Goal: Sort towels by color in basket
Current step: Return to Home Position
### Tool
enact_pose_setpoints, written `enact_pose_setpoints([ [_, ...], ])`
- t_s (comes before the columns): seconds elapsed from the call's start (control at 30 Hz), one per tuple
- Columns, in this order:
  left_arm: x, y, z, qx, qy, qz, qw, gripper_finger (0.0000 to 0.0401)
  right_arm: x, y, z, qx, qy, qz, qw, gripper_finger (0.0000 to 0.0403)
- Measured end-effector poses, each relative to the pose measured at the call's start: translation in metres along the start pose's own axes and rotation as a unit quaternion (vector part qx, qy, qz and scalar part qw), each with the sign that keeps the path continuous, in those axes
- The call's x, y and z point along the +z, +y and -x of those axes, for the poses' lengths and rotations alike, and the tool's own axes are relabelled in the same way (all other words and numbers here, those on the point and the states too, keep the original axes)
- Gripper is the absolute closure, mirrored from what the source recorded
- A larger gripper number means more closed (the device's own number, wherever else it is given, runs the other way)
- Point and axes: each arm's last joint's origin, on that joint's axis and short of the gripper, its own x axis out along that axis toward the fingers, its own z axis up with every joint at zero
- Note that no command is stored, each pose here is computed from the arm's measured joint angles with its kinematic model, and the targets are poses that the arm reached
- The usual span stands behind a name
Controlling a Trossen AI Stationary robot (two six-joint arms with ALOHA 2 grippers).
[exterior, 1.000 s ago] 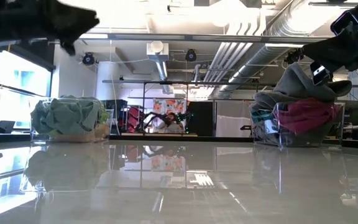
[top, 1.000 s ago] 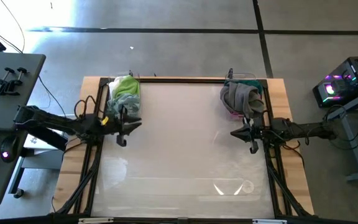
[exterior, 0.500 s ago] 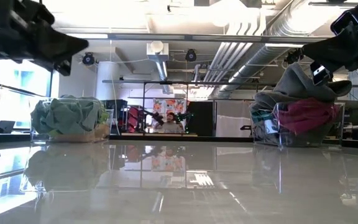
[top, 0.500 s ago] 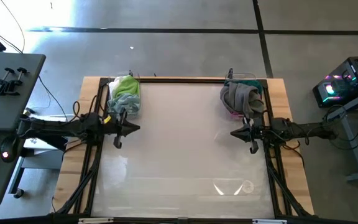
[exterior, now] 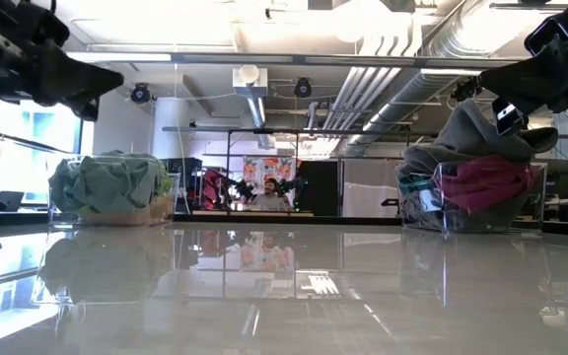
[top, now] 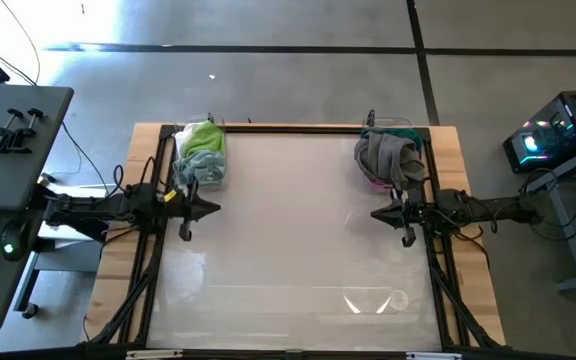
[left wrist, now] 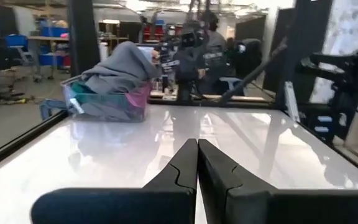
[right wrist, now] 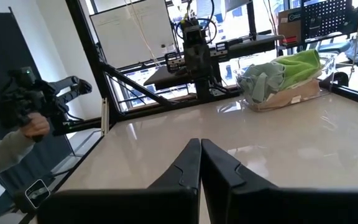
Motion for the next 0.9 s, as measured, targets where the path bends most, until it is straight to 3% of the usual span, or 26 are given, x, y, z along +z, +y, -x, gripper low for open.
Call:
enact_pose_setpoints([
  [0.27,-0.0026,-0.0017,-0.0016,-0.013,0.015,-0.039,0.999,0.04,-0.0001,0.0,0.0,0.0,0.0,0.0,1.0,0.0402],
  [0.9,-0.0025,-0.0016,-0.0017,-0.011,0.015,-0.031,0.999,0.04,0.0,0.0,0.0,0.0,0.0,0.0,1.0,0.0402],
])
